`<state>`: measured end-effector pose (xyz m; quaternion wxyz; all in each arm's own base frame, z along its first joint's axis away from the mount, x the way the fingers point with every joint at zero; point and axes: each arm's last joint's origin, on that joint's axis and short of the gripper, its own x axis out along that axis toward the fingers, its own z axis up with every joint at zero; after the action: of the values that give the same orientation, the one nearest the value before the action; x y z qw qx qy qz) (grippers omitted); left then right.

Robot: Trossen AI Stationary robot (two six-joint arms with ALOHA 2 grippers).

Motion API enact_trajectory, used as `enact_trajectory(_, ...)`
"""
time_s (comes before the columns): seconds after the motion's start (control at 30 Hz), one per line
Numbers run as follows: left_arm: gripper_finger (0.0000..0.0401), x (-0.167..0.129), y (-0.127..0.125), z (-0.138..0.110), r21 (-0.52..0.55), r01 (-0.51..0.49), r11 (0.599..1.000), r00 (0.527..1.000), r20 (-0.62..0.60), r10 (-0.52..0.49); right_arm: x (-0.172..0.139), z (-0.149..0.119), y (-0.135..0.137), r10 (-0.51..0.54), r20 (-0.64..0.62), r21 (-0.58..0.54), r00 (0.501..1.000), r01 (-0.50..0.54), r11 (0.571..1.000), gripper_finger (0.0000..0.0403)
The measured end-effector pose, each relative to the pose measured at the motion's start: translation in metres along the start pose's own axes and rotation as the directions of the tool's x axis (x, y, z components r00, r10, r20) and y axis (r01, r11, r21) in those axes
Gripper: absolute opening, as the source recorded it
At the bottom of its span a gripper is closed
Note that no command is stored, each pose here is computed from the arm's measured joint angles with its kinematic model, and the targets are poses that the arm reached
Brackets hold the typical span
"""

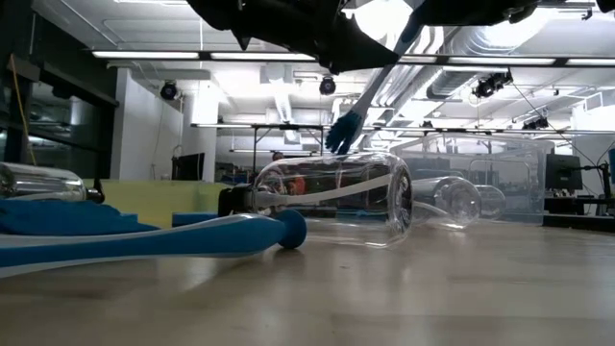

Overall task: Pick & Place Kitchen Sink Supplies
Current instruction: Put the blue dish brush into the blue bin

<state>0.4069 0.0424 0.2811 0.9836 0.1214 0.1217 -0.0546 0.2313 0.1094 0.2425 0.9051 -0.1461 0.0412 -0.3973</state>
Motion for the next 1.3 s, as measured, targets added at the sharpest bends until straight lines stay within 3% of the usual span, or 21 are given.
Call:
enact_trajectory(0.5,0.0042,0.0,-0.0009,-0.0014,-0.005,0.009,1.0,1.0,-0.013,-0.009,0.0001,0.0009,0.0013,0.048,0.027,0.0,0.998,-0.048,0.999,0.0067)
enact_trajectory(0.7,0.0042,-0.0001,-0.001,-0.0018,-0.006,0.011,1.0,1.0,-0.017,-0.011,0.0,0.001,0.0015,0.052,0.029,-0.001,0.998,-0.052,0.999,0.0068)
enact_trajectory(0.9,0.0042,-0.0001,-0.0015,-0.002,-0.012,0.029,1.0,0.999,-0.016,-0.029,0.0001,0.001,0.0017,0.06,0.033,-0.001,0.998,-0.06,0.998,0.0107)
enact_trajectory(1.07,0.0042,-0.0001,-0.0025,-0.002,-0.012,0.063,0.998,0.998,-0.009,-0.063,0.0009,0.002,0.0034,0.125,0.07,0.0,0.99,-0.125,0.992,0.0127)
enact_trajectory(1.3,0.0042,-0.0002,-0.0032,-0.0021,-0.013,0.084,0.996,0.996,-0.005,-0.084,0.002,0.0023,0.0037,0.142,0.081,-0.006,0.987,-0.142,0.99,0.0107)
